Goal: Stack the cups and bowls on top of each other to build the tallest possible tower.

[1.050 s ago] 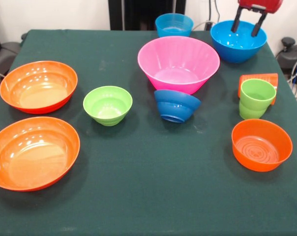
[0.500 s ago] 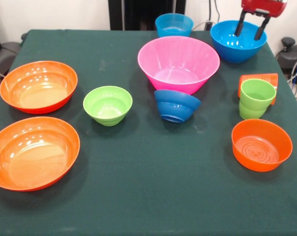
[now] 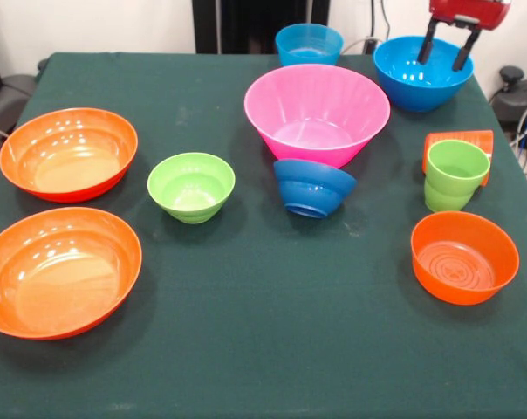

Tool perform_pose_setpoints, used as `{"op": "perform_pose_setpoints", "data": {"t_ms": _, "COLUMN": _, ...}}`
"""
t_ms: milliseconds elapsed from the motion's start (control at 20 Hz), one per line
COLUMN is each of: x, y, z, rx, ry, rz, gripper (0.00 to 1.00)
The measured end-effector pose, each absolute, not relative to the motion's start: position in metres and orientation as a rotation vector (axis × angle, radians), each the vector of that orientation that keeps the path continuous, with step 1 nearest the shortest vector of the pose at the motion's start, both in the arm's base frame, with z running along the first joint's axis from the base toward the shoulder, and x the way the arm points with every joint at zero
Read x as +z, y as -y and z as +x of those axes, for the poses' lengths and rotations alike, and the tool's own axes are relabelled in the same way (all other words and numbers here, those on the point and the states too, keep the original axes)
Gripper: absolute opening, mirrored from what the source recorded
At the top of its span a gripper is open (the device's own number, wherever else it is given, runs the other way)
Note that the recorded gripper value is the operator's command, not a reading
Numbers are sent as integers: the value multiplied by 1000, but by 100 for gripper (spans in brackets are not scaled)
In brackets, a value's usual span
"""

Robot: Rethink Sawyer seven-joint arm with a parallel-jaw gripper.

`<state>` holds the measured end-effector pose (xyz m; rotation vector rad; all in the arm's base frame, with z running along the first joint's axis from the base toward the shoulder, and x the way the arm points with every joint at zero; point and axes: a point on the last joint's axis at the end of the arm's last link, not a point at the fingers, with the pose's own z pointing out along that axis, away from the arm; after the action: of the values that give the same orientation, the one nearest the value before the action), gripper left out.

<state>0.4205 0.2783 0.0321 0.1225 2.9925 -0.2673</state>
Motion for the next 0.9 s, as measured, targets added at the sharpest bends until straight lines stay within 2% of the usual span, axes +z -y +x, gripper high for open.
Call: {"op": "perform_pose_setpoints", "data": {"t_ms": 900, "x": 70, "y": -305, "z": 423, "rx": -190, "ry": -2934, "rz": 82, "gripper": 100}}
